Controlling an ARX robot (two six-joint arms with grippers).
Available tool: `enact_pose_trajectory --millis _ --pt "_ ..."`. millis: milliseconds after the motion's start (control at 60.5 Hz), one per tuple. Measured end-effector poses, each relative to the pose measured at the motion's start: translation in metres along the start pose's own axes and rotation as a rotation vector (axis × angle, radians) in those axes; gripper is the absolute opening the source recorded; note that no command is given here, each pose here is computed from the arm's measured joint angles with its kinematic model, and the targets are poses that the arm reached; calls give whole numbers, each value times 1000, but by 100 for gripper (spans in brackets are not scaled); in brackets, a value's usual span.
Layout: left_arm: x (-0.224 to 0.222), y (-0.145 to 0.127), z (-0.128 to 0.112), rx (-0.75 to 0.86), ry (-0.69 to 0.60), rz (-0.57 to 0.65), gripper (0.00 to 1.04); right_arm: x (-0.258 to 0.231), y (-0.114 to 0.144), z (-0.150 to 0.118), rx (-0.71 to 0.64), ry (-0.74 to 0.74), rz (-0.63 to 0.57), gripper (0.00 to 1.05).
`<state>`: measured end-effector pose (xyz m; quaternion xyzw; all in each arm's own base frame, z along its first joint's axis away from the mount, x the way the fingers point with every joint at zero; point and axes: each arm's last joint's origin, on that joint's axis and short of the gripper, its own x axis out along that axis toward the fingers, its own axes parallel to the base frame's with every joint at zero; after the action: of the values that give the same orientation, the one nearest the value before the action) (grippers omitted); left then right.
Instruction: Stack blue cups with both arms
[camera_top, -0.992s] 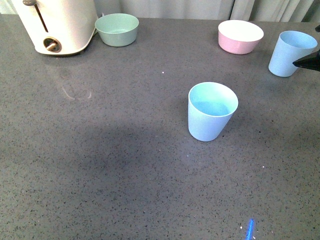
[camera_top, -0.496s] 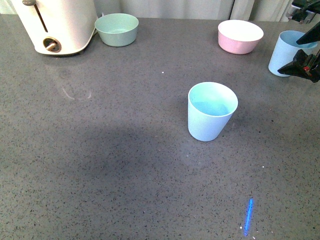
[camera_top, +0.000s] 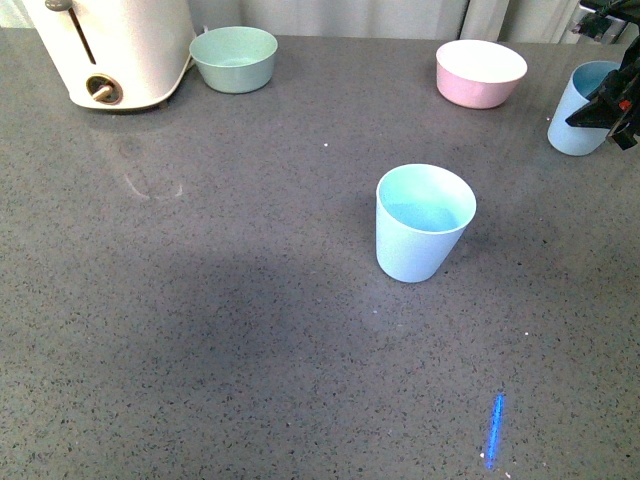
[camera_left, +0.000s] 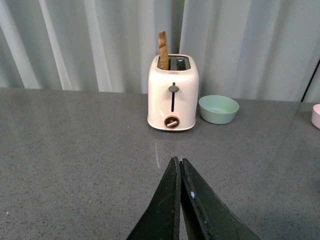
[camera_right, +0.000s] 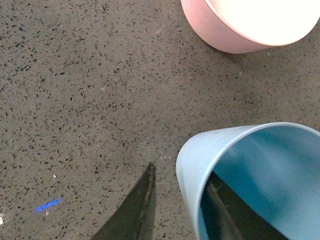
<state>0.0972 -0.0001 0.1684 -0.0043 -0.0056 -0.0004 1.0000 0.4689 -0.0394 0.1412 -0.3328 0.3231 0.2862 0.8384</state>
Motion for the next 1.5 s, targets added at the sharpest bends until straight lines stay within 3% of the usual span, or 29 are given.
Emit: enact_pose_trajectory --millis 99,331,496,612,793,975,1174,1372,1504 --pt "0 0 0 0 0 0 2 -2 -2 -4 18 1 11 2" --pt "0 0 0 0 0 0 2 -22 -8 -5 42 -22 22 2" --pt "0 0 0 0 0 0 2 -55 3 13 24 -106 102 2" --pt "0 0 0 0 0 0 2 -87 21 38 -24 -200 166 2" --pt "0 0 0 0 0 0 2 -133 81 82 -131 -340 330 2" --pt "0 0 0 0 0 0 2 -135 120 90 -199 -325 414 2" --pt "0 0 0 0 0 0 2 -127 142 88 -246 -267 456 2" --pt "0 0 0 0 0 0 30 -125 151 94 -285 -240 459 2" --pt "0 0 0 0 0 0 55 -121 157 97 -304 -227 466 2"
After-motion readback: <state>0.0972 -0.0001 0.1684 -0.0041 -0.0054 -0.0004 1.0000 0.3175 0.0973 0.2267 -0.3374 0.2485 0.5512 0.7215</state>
